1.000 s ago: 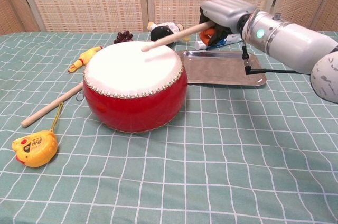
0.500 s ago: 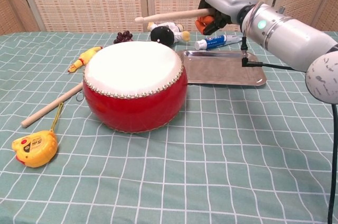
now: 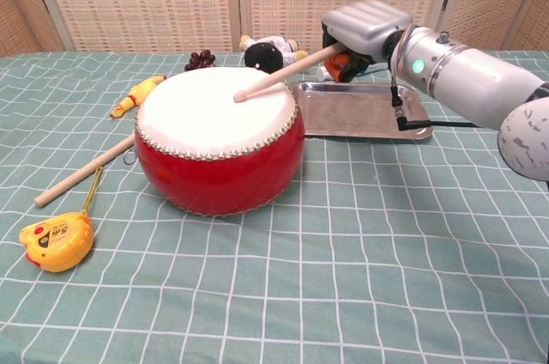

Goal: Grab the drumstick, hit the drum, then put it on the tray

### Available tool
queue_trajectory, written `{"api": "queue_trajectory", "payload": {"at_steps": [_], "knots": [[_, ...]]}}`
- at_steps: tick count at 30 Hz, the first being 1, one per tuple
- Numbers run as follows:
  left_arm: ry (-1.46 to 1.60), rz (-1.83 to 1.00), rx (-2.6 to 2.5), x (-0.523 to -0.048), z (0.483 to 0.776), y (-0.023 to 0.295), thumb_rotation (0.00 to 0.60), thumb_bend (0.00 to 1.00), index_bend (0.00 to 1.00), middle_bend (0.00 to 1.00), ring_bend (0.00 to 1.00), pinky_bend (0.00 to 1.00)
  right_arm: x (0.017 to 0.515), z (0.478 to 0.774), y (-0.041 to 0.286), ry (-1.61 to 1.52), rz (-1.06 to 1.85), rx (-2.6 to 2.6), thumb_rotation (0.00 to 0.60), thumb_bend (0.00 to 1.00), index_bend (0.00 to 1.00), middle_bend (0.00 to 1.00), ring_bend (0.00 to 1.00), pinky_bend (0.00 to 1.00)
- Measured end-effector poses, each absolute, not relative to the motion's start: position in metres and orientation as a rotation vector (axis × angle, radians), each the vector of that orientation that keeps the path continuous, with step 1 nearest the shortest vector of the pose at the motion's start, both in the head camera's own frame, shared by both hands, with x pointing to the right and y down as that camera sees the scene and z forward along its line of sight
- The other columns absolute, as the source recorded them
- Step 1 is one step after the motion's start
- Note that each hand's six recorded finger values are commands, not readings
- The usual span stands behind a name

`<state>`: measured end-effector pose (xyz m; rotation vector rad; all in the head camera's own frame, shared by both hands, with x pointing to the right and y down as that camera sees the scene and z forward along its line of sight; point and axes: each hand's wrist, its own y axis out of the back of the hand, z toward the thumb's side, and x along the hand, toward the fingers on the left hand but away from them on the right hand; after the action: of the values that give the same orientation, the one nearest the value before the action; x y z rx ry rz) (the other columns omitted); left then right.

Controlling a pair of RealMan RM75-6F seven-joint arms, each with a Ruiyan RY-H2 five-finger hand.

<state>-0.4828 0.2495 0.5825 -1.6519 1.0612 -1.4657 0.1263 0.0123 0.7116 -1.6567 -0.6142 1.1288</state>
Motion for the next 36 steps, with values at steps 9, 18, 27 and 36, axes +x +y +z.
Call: {"api": "queue_trajectory", "payload": {"at_steps": [9, 18, 27, 36], "knots": [[1.057, -1.46, -1.656, -0.481, 0.583, 0.248, 0.6, 0.35, 0.03, 0.0, 0.0, 0.02, 0.128, 0.694, 0.002, -0.924, 1.008, -1.859, 0.6, 0.61, 1.0, 1.0, 1.0, 1.0], [1.054, -1.471, -1.655, -0.482, 0.584, 0.249, 0.6, 0.35, 0.03, 0.0, 0.0, 0.02, 0.128, 0.714, 0.012, -0.621, 1.114, -1.669, 0.6, 0.61, 1.0, 1.0, 1.0, 1.0], [1.057, -1.469, -1.651, -0.483, 0.585, 0.248, 0.6, 0.35, 0.03, 0.0, 0.0, 0.02, 0.129, 0.705, 0.008, -0.726, 1.086, -1.704, 0.6, 0.61, 1.0, 1.0, 1.0, 1.0], [1.047, -1.456, -1.658, -0.477, 0.585, 0.247, 0.6, 0.35, 0.03, 0.0, 0.0, 0.02, 0.173, 0.716, -0.008, -0.921, 1.23, -1.794, 0.6, 0.61, 1.0, 1.0, 1.0, 1.0]]}}
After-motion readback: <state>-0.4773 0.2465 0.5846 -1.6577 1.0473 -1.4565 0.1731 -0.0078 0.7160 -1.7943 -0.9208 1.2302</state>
